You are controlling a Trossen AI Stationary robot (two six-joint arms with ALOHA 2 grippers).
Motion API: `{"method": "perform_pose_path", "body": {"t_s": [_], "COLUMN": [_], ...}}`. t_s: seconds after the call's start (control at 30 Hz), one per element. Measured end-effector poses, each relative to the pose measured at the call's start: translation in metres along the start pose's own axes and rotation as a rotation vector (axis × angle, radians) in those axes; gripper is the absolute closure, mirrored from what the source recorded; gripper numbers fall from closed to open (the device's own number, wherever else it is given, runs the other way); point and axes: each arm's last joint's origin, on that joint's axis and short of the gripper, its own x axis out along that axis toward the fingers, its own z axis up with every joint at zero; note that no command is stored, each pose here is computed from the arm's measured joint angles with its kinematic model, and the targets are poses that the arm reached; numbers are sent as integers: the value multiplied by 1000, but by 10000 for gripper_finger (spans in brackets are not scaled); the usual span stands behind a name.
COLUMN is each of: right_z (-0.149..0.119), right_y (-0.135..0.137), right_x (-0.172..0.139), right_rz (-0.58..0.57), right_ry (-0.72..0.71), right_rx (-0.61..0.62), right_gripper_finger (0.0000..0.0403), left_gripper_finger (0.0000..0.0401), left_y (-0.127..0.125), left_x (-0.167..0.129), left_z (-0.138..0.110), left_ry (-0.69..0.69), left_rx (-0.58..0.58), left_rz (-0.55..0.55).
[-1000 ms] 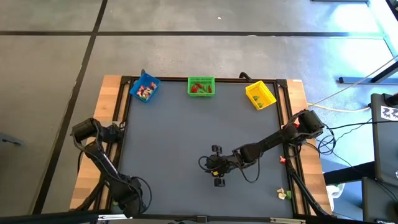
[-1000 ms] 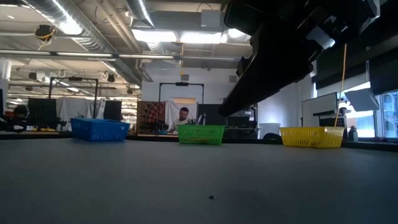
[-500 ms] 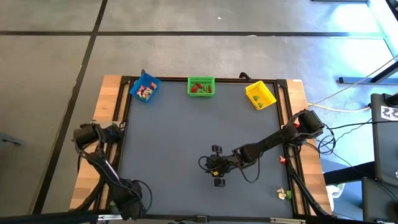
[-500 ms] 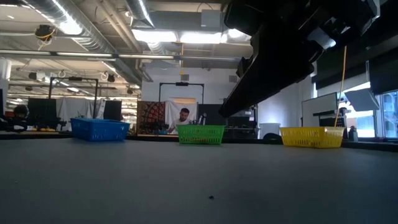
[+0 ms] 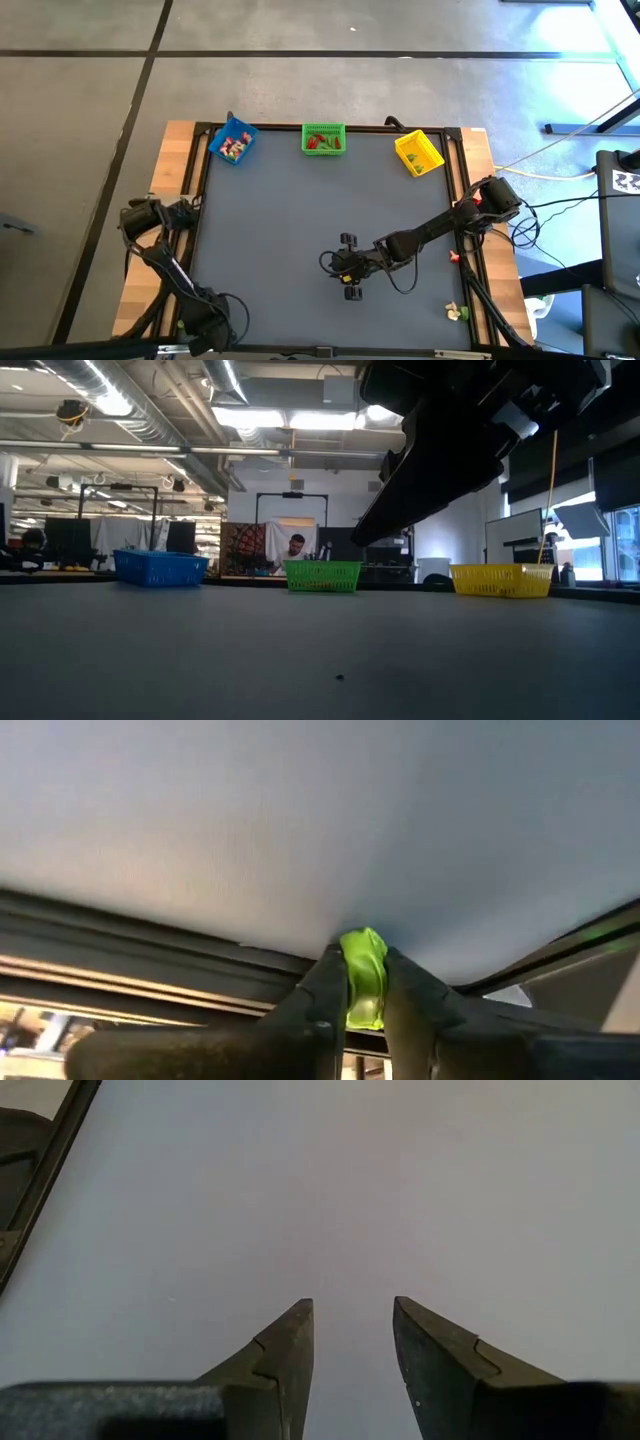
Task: Sort produce into baskets
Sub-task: Put the green chili pepper into the yellow bin
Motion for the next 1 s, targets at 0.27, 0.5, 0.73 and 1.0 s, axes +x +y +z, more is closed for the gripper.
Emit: {"method": "perform_pose_path", "body": {"t_s": [0.27, 0.5, 0.73, 1.0], "right_z": [0, 0, 3, 11], "right_y": [0, 0, 1, -11], "right_x": [0, 0, 0, -1], "right_rz": [0, 3, 11, -15], "right_ry": [0, 0, -25, -25], "right_rx": [0, 0, 4, 55], "right_gripper_finger": [265, 265, 259, 161], "left_gripper_finger": [348, 346, 345, 345], "left_y": [2, 20, 38, 67], "left_x": [-17, -53, -95, -140], "left_z": [9, 0, -9, -15], "left_ry": [10, -93, -316, -745], "left_rx": [102, 141, 171, 148], "left_rz": [-24, -3, -88, -101]}}
